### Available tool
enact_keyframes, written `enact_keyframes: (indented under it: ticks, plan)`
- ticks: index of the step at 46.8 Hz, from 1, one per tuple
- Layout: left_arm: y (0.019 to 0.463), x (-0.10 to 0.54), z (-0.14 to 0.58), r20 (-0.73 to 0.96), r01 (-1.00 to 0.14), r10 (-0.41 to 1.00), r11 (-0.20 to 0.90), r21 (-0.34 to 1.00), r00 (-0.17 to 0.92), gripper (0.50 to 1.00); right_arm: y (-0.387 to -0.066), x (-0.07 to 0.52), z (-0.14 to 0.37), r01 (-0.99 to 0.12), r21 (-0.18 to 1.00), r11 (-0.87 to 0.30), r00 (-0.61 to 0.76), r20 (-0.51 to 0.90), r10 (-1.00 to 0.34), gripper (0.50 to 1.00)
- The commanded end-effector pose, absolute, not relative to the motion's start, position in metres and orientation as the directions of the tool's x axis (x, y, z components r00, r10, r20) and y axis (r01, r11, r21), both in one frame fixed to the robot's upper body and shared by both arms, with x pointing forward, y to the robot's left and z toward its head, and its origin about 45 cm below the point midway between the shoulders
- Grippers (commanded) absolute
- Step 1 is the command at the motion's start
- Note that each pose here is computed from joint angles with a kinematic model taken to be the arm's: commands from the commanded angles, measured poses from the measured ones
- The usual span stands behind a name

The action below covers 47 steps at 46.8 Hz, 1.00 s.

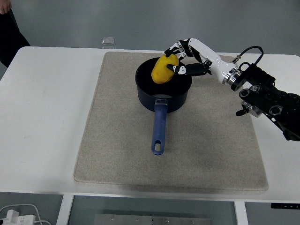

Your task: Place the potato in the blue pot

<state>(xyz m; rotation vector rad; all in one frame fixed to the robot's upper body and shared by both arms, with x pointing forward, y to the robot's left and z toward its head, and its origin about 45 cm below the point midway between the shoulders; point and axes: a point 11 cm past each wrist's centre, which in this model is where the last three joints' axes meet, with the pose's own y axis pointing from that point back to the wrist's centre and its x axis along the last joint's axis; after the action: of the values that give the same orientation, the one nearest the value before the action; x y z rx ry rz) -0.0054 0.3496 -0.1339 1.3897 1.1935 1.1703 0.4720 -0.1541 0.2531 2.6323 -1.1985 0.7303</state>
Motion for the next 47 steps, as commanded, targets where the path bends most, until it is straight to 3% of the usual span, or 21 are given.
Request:
enact_keyframes:
  ticks: [1, 9, 11, 12, 16, 21, 37, 47]
  plan:
    - [0.35, -0.006, -0.134, 0.09, 0.108, 0.993, -0.097, 0.989, 0.073, 0.996, -0.154, 0.471, 0.251, -0.745, -0.057, -0.664, 0.561, 0.485, -0.671, 0.525]
    - [0.352, -0.006, -0.133, 0.096, 0.107, 0.993, -0.103, 0.989, 0.073, 0.996, -0.144, 0.468, 0.245, -0.738, -0.053, -0.673, 0.576, 0.471, -0.668, 0.625]
    - [0.352, -0.006, -0.133, 0.096, 0.107, 0.993, -0.103, 0.989, 0.073, 0.996, -0.144, 0.467, 0.242, -0.741, -0.05, -0.67, 0.576, 0.467, -0.671, 0.733]
    - [0.352, -0.006, -0.133, 0.096, 0.107, 0.993, -0.103, 0.989, 0.073, 0.996, -0.144, 0.467, 0.24, -0.741, -0.048, -0.67, 0.577, 0.463, -0.672, 0.762]
    - [0.352, -0.005, -0.133, 0.096, 0.107, 0.993, -0.103, 0.989, 0.073, 0.996, -0.146, 0.467, 0.242, -0.745, -0.053, -0.665, 0.574, 0.457, -0.679, 0.856]
    - [0.352, -0.006, -0.133, 0.096, 0.108, 0.993, -0.103, 0.989, 0.073, 0.996, -0.145, 0.468, 0.243, -0.744, -0.055, -0.666, 0.574, 0.457, -0.679, 0.917]
    - [0.352, -0.005, -0.133, 0.096, 0.107, 0.993, -0.103, 0.989, 0.073, 0.996, -0.154, 0.473, 0.251, -0.761, -0.069, -0.645, 0.553, 0.452, -0.7, 0.926]
    - [0.352, -0.006, -0.133, 0.096, 0.107, 0.993, -0.103, 0.989, 0.073, 0.996, -0.193, 0.485, 0.264, -0.829, -0.09, -0.552, 0.489, 0.361, -0.794, 0.926]
